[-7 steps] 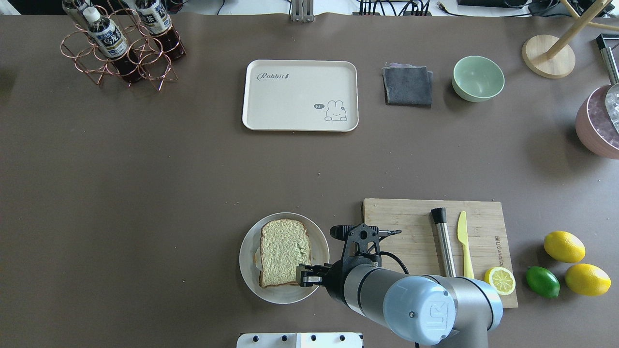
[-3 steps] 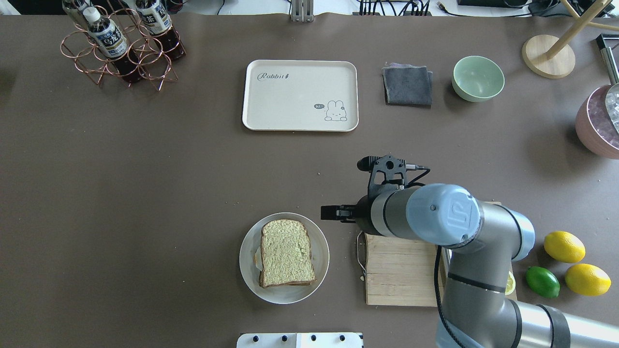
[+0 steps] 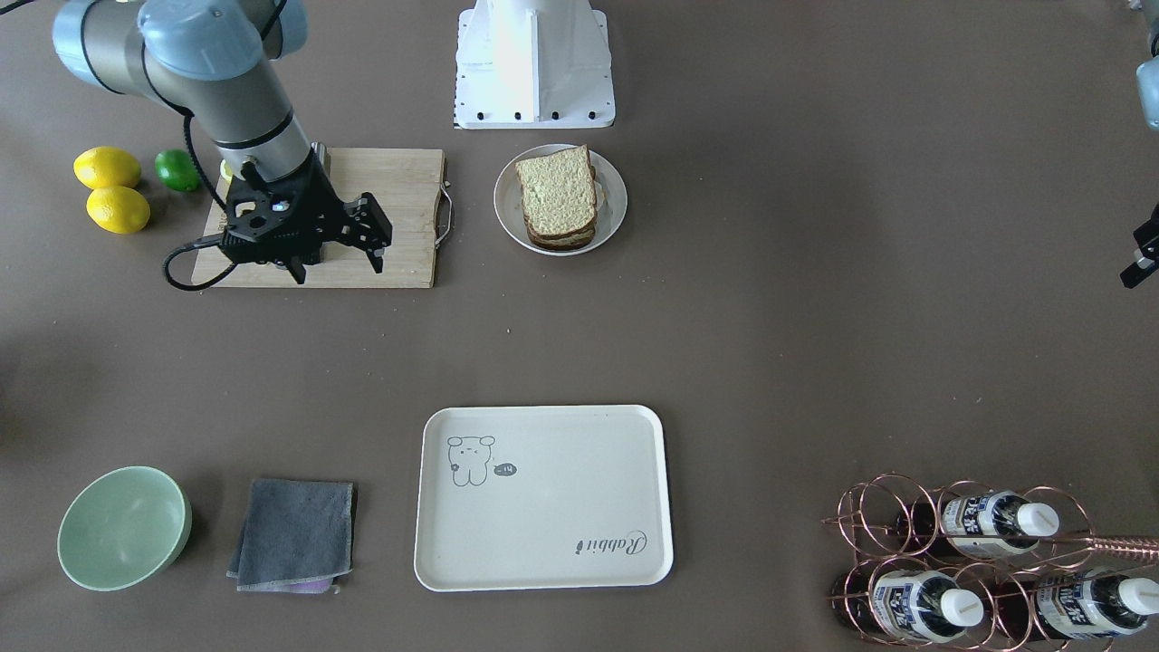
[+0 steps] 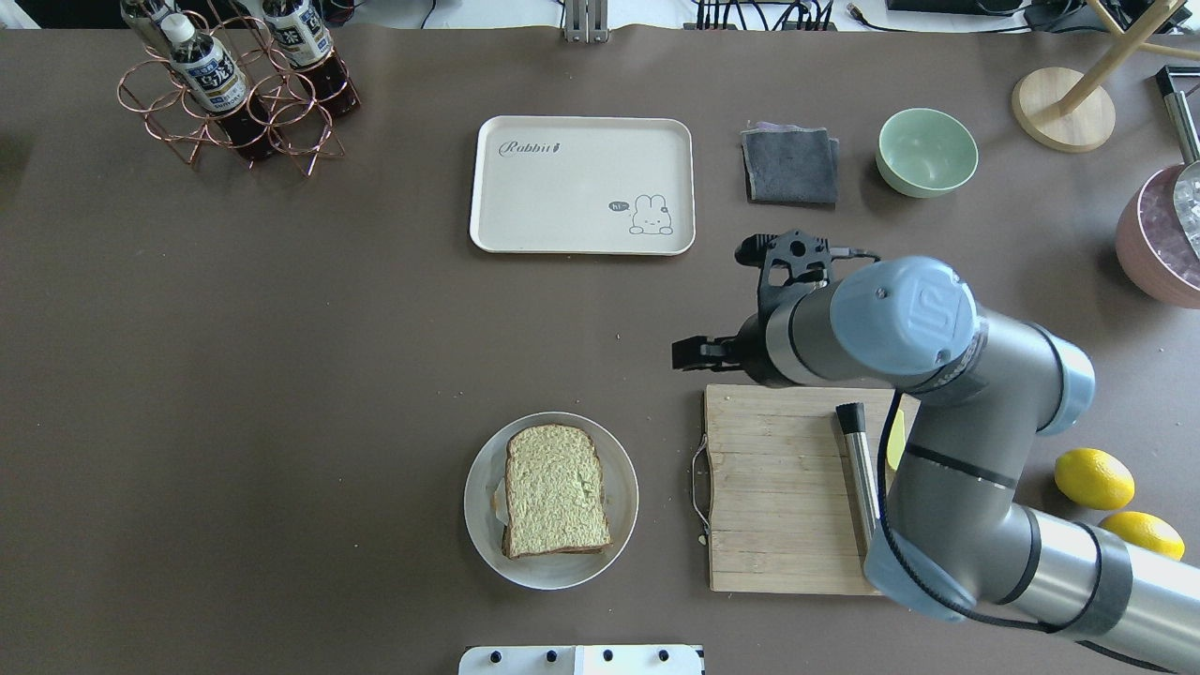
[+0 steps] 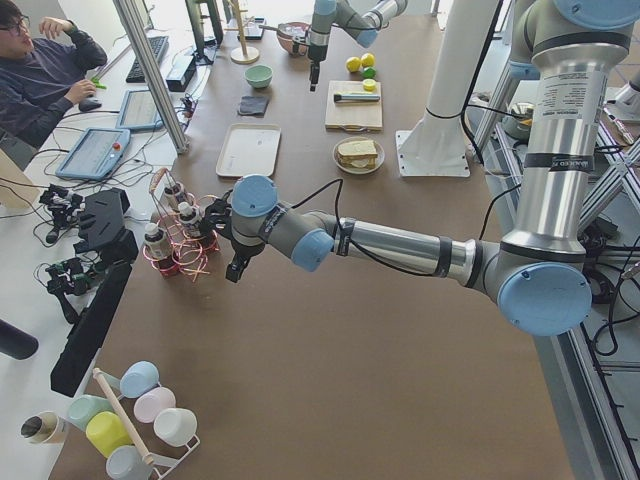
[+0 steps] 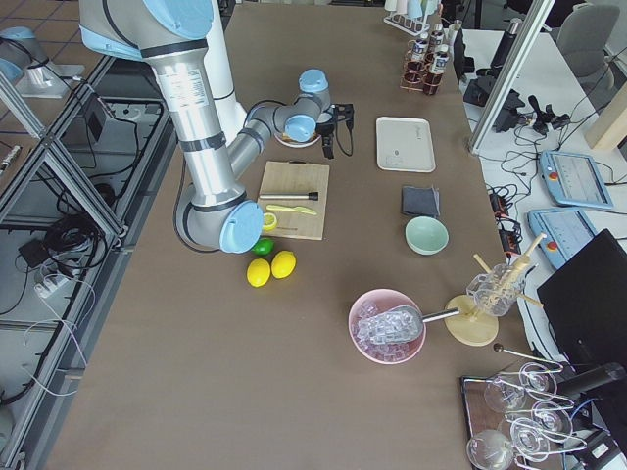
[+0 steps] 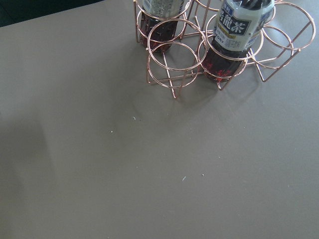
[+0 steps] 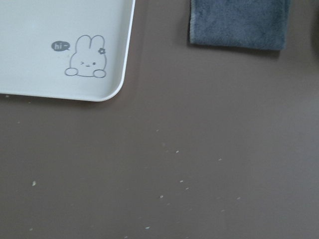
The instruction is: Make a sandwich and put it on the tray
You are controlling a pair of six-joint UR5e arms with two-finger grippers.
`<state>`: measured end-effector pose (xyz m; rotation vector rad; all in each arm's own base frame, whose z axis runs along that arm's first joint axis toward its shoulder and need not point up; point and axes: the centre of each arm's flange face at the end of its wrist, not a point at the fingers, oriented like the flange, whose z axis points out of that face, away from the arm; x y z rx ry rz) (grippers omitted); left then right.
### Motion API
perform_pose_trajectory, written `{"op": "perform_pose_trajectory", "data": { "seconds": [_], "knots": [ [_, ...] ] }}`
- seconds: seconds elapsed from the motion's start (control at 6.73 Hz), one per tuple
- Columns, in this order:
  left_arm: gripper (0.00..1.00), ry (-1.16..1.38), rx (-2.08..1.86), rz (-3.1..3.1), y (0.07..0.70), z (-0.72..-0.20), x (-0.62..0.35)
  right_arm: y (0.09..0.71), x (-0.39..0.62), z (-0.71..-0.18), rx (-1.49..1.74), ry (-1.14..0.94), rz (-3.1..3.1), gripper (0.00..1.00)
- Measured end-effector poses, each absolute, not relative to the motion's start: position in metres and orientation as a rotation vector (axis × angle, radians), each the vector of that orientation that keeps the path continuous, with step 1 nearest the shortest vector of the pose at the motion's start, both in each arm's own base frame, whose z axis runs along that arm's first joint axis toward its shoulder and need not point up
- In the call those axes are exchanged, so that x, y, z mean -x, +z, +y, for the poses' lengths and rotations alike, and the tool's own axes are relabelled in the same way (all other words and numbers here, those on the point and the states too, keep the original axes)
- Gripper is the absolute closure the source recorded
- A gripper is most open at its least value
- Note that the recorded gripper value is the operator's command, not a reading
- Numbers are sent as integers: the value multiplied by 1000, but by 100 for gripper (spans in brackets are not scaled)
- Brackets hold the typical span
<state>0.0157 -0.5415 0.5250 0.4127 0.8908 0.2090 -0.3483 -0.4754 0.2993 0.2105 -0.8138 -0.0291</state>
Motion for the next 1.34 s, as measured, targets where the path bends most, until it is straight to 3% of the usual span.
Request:
{"op": "perform_pose_trajectory", "data": {
  "seconds": [0.59,1.34],
  "knots": [
    [2,192,-381,888,540,-540,-13,393,141,-555,-175,-225,-604,0],
    [2,137,-292,847,626,-538,29,571,-27,-473,-36,-263,-625,0]
  ]
}}
